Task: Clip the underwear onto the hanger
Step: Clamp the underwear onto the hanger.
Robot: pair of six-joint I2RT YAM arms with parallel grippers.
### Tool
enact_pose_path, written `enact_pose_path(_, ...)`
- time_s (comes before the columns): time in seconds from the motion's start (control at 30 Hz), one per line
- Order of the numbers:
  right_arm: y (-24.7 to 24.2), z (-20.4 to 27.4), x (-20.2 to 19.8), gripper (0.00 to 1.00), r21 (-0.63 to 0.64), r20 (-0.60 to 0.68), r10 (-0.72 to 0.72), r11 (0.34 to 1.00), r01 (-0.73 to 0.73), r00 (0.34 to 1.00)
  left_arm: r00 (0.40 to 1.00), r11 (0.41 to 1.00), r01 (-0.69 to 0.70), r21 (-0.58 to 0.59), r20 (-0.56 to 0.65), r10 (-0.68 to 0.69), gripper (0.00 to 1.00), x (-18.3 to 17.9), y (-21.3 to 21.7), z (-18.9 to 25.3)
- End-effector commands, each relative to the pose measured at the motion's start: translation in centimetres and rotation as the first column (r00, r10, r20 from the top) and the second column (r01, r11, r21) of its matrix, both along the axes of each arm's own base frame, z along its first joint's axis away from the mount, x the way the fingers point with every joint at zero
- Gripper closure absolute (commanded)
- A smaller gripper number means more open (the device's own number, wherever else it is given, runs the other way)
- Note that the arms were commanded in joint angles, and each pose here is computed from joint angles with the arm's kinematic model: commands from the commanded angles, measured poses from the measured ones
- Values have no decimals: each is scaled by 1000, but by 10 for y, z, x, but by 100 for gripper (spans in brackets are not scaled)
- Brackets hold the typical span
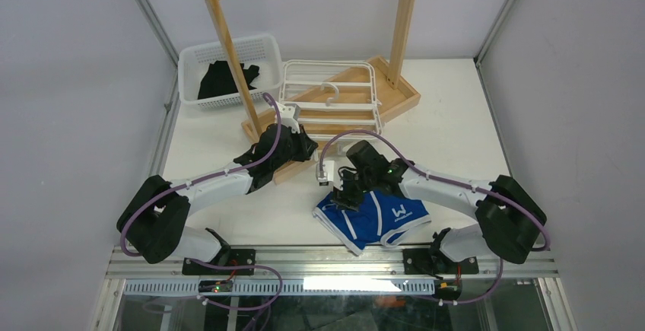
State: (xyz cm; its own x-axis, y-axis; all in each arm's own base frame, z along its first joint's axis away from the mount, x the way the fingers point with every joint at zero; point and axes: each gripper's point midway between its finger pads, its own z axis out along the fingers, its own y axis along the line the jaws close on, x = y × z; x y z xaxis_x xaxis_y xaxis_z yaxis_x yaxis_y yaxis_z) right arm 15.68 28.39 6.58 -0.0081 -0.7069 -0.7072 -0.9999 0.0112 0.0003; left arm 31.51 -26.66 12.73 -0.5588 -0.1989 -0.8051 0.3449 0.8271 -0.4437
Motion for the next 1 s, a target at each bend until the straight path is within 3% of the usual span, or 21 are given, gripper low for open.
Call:
enact_pose_path(0.0, 7, 9, 4, 46, 3, 1, 29, 1000, -29, 1000, 999, 997, 3, -76, 49, 1, 100, 6, -4, 26)
enact_pose_path(0.17, 7, 8, 8, 54, -7, 9, 16, 1000, -16, 1000, 999, 997, 6, -77, 48, -3, 100, 5, -5, 26)
enact_pose_path(0.3, 13, 15, 10, 74, 36, 27, 15, 999, -16, 1000, 999, 997, 7, -79, 47, -3, 100, 5, -5, 26)
enact_pose_path(0.57, 12, 19, 9, 99, 73, 34, -9, 997, 6, 999, 999, 996, 24, -89, 49, -20, 100, 3, -8, 27)
enact_pose_path(0.97, 27, 48, 22, 100, 266, -112, -46, 961, 75, 993, 987, 978, 130, -165, 117, -111, 100, -11, -19, 50)
